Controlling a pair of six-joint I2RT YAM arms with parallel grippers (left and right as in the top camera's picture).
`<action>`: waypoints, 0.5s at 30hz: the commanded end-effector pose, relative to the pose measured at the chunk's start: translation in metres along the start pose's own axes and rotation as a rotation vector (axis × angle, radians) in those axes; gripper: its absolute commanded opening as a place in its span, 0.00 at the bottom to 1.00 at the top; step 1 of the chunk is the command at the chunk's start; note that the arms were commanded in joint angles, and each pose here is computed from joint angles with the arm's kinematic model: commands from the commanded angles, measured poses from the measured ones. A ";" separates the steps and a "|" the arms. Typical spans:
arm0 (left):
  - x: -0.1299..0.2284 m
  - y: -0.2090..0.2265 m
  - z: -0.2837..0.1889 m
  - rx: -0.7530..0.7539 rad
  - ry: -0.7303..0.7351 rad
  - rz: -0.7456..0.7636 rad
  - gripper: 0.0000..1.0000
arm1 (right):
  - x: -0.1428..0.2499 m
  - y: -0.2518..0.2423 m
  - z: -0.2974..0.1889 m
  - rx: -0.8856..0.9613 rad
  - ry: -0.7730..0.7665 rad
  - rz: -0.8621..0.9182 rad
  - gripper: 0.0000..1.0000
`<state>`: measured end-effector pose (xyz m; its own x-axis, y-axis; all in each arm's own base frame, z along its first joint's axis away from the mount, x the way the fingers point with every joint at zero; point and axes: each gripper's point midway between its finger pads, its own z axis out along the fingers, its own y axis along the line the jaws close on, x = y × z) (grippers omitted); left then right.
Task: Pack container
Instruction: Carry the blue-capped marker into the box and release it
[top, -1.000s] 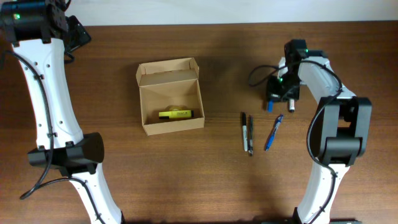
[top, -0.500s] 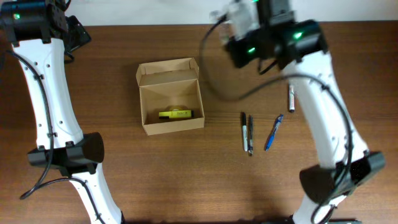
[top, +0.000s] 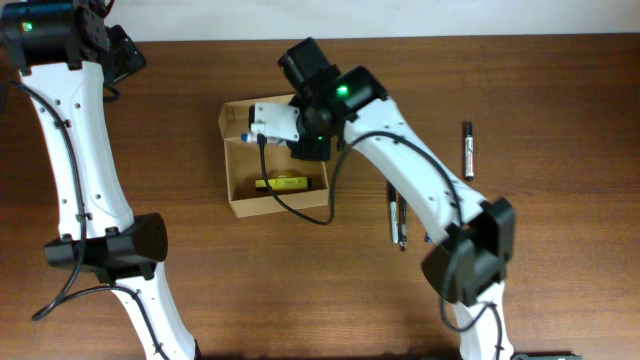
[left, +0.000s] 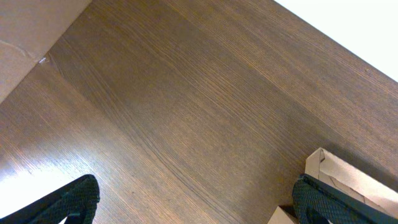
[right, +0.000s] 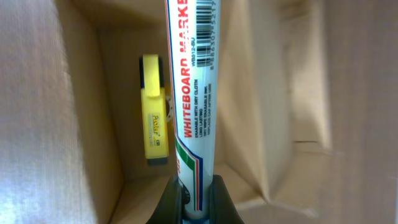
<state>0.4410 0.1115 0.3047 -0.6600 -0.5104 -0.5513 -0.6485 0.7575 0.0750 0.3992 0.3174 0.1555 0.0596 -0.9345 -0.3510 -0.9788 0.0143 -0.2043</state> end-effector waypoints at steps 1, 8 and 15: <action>-0.005 0.007 -0.014 0.007 -0.033 0.000 1.00 | 0.016 0.009 0.037 -0.067 0.063 -0.037 0.04; -0.005 0.007 -0.014 0.007 -0.033 0.000 1.00 | 0.025 0.036 0.089 -0.176 0.128 -0.040 0.04; -0.005 0.007 -0.014 0.007 -0.033 0.000 1.00 | 0.027 0.032 0.107 -0.131 0.174 0.049 0.06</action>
<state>0.4411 0.1115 0.3048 -0.6598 -0.5103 -0.5516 -0.6485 0.7575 0.0748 0.3889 0.3316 0.0499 0.0557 -0.9739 -0.2199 -0.9971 -0.0427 -0.0635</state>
